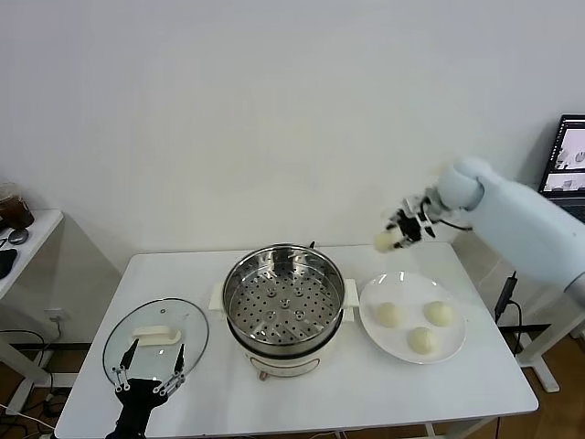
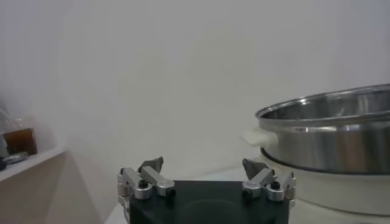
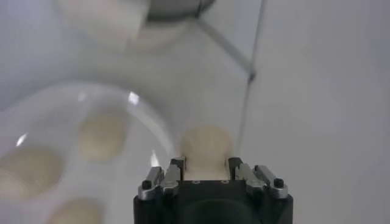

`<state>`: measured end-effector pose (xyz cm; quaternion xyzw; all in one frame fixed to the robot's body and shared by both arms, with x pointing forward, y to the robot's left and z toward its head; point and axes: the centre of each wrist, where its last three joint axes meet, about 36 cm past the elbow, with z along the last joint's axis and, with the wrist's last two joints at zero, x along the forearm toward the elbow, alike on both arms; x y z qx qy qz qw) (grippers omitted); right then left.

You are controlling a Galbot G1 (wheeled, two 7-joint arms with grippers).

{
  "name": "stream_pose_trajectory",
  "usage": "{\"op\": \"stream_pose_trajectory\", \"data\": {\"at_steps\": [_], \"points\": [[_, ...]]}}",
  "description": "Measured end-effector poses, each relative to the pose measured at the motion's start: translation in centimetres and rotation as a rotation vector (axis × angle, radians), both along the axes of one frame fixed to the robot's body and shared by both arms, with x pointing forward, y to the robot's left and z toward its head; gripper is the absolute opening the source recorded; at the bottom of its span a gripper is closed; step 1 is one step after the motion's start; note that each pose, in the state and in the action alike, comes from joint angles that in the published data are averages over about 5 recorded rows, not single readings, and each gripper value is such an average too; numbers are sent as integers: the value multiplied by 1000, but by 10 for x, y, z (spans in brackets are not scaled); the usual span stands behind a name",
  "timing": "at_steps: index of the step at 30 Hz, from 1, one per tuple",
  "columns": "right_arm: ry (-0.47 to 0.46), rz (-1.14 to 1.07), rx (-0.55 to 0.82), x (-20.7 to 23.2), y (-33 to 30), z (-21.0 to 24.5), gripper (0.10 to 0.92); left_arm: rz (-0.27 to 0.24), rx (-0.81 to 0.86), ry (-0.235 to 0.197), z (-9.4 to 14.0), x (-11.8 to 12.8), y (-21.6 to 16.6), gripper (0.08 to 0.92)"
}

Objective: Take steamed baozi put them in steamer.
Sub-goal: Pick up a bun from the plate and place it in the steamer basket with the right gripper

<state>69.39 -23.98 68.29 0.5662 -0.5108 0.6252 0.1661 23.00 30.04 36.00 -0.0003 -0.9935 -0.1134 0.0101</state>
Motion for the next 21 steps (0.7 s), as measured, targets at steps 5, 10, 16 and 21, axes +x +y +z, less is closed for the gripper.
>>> {"op": "stream_pose_trajectory", "data": {"at_steps": [5,10,16,21], "points": [[17,173,-20,-5,63,6,452,8,3,2,-2,2,6,823],[27,338,-69,-13,119,-4,458,21,5,4,-3,1,10,823],[8,517,-137,-18,167,-29,458,39,6,8,-5,-1,14,823],[-12,636,-191,-17,190,-50,458,50,12,8,-4,-3,17,823]]}}
